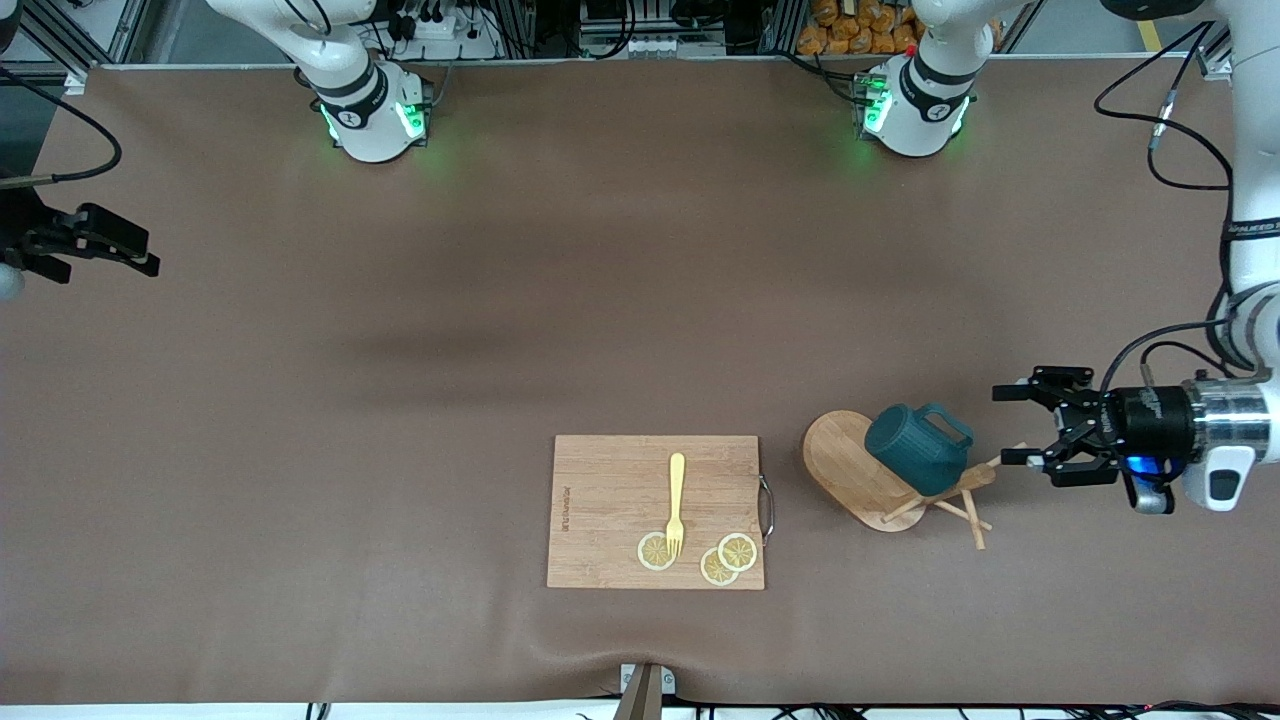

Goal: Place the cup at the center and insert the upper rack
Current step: 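Open the left gripper and pull it back from the mug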

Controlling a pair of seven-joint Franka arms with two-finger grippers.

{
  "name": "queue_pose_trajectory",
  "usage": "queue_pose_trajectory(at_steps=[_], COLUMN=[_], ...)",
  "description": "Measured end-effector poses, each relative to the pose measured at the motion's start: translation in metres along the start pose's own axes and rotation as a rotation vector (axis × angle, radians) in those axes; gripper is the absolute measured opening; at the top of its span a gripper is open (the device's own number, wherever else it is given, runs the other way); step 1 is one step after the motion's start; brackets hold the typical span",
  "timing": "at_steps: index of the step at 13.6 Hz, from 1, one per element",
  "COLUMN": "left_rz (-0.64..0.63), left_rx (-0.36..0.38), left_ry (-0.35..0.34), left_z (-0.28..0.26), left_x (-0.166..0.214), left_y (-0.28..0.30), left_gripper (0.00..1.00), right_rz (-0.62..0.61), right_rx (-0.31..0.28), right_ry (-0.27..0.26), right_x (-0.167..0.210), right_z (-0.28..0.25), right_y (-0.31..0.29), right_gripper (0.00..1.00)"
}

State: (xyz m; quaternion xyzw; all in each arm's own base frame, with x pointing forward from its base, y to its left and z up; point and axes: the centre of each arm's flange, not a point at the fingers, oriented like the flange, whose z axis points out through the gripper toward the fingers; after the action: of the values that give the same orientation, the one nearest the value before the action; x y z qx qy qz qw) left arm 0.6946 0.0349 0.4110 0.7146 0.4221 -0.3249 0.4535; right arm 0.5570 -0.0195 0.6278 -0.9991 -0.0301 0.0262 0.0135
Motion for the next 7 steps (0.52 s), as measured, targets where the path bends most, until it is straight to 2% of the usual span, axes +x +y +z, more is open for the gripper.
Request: queue_pose_trajectory(at_steps=[4,7], left_rz=[0.014,0.037], left_rx=[0.014,0.04], left_ry=[0.041,0.105], left_z=[-0.023,-0.037], left_x=[-0.04,-0.061], left_y=[0.005,0.006], left_gripper=[1.0,1.0], right_rz=[0.0,0.0], right_rx=[0.0,0.001], right_ry=[-0.001,-0.007], right_x=[0.0,0.0], right_z=[0.0,0.002], right_y=[0.0,0.0], right_gripper=[1.0,1.0])
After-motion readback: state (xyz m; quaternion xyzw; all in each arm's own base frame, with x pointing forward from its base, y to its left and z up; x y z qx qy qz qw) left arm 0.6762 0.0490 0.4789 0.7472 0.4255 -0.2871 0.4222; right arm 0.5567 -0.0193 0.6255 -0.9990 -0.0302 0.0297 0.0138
